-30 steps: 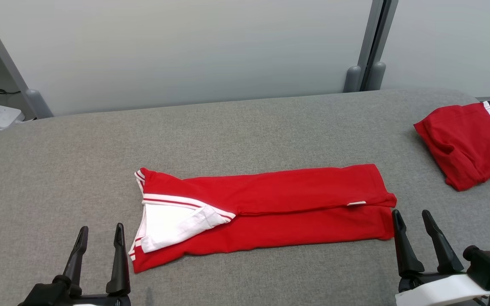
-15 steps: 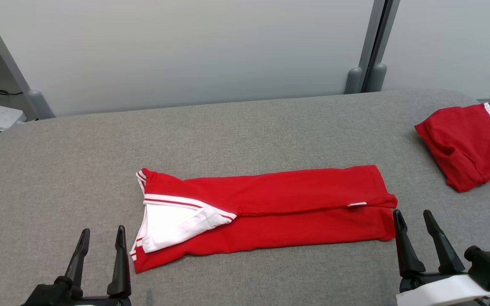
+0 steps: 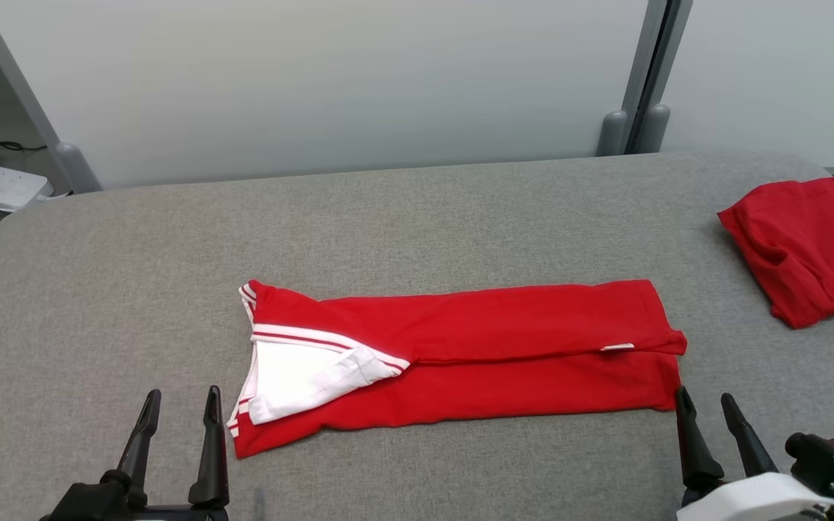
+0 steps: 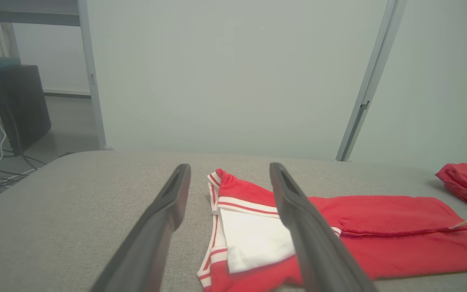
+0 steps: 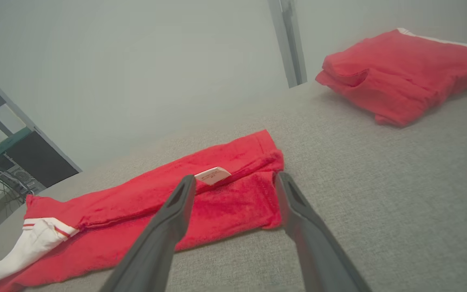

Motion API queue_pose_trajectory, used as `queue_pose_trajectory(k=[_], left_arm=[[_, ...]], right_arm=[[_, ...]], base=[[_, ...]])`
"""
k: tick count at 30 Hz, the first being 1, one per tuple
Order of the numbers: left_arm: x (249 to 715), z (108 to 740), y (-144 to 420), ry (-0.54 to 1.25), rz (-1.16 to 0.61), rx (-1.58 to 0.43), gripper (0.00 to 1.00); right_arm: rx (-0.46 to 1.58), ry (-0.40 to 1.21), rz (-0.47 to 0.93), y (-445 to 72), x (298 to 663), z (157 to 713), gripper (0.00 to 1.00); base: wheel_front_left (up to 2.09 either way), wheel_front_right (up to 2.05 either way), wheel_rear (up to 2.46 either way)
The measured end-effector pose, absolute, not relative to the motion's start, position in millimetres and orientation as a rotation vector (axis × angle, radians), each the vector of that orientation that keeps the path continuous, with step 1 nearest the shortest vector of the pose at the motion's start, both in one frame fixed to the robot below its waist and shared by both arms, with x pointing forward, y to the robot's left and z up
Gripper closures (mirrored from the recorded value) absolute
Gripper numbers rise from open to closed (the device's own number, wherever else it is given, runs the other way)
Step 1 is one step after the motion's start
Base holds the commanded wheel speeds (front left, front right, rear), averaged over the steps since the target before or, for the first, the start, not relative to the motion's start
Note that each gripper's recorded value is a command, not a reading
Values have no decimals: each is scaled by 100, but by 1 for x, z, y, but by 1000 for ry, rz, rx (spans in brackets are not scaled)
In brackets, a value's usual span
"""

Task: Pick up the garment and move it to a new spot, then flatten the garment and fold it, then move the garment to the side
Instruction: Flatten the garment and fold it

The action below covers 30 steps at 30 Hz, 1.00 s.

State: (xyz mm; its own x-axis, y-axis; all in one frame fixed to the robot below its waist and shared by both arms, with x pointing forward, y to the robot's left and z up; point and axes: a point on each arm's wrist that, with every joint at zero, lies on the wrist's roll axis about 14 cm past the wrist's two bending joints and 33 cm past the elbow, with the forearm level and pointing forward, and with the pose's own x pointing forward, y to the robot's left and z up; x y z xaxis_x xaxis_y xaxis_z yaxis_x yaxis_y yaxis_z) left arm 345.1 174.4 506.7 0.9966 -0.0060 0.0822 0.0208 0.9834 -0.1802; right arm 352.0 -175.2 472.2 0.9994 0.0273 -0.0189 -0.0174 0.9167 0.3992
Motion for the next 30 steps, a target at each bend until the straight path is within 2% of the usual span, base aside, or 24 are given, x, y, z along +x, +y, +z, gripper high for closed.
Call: queue_pose_trajectory(k=[4,11,19,30], left_arm=[[345,502,174,-68,-19,-178,0],[347,492,175,-36,-15,-175,0],[359,486,174,-19,-18,-168,0],[363,475,177,14,-5,-168,0]], right_arm=[[461,130,-17,-180,368,442,0],[518,194,-99,-202,403,427,0],[568,285,-134,-200,430,406,0],[595,410,-118,-175,438,376,0]], base=[[0,0,0],[0,0,0],[0,0,0],[0,0,0]])
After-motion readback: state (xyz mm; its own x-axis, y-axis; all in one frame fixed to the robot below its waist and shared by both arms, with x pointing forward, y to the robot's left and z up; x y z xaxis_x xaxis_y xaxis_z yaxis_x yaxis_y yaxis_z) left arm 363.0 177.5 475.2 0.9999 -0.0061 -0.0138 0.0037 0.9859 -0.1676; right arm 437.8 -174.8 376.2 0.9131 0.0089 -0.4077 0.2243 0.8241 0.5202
